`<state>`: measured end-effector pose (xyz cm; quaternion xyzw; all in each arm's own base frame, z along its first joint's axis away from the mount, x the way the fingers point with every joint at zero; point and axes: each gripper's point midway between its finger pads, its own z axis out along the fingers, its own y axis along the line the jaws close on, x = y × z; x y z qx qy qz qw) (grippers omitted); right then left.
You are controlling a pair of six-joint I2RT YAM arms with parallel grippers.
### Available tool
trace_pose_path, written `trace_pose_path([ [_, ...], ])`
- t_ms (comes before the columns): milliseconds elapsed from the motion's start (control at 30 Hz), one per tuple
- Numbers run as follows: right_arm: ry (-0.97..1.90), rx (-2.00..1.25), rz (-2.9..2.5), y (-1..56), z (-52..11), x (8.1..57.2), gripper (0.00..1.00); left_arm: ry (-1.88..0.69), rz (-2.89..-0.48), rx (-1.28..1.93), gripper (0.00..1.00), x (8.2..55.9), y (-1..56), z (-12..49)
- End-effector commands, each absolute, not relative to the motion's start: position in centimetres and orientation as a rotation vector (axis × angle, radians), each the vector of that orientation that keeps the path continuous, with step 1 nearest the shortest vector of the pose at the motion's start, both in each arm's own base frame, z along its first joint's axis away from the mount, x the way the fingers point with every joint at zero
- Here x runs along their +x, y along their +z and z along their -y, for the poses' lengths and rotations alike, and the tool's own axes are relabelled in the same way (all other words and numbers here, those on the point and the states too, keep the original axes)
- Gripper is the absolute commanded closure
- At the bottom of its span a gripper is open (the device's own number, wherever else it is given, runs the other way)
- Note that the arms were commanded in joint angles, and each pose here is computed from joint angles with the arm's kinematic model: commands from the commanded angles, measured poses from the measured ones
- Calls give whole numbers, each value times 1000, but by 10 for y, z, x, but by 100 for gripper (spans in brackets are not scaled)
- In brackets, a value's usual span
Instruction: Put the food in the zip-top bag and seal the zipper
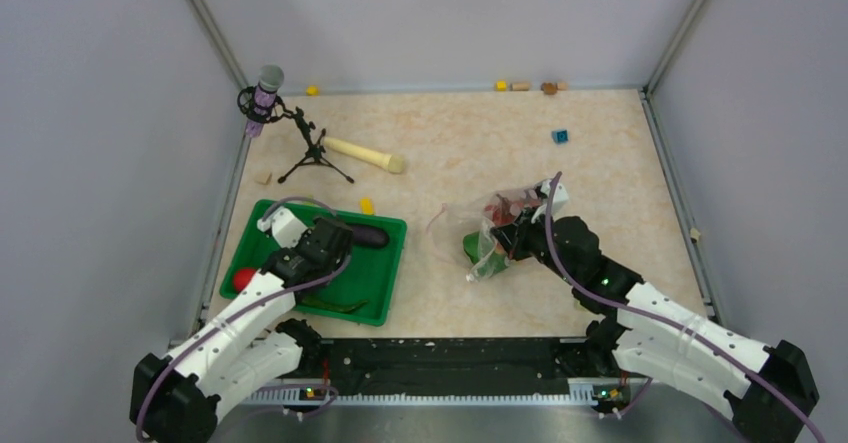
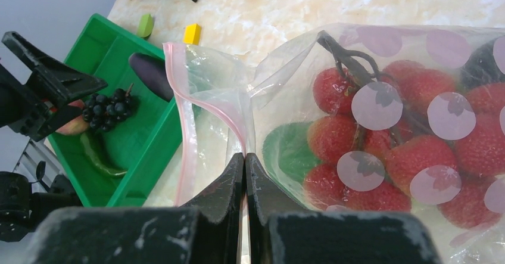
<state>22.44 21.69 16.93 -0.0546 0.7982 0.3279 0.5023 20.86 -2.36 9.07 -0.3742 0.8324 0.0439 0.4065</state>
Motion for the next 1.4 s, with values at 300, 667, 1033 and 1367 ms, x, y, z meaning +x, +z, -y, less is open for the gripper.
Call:
trace_pose_path([
  [300,794,-131,-1886,181,-218,230,100,17,-2039,-1100,4,234,60,32],
  [667,782,-132,-1897,176,-218,232,100,89,-2085,-1143,12,233,38,26],
  [1033,791,-131,-1888,180,-218,231,100,94,-2192,-1151,31,230,21,37],
  [1367,787,-131,-1891,179,-218,231,100,-20,-2239,-1149,66,227,14,53],
])
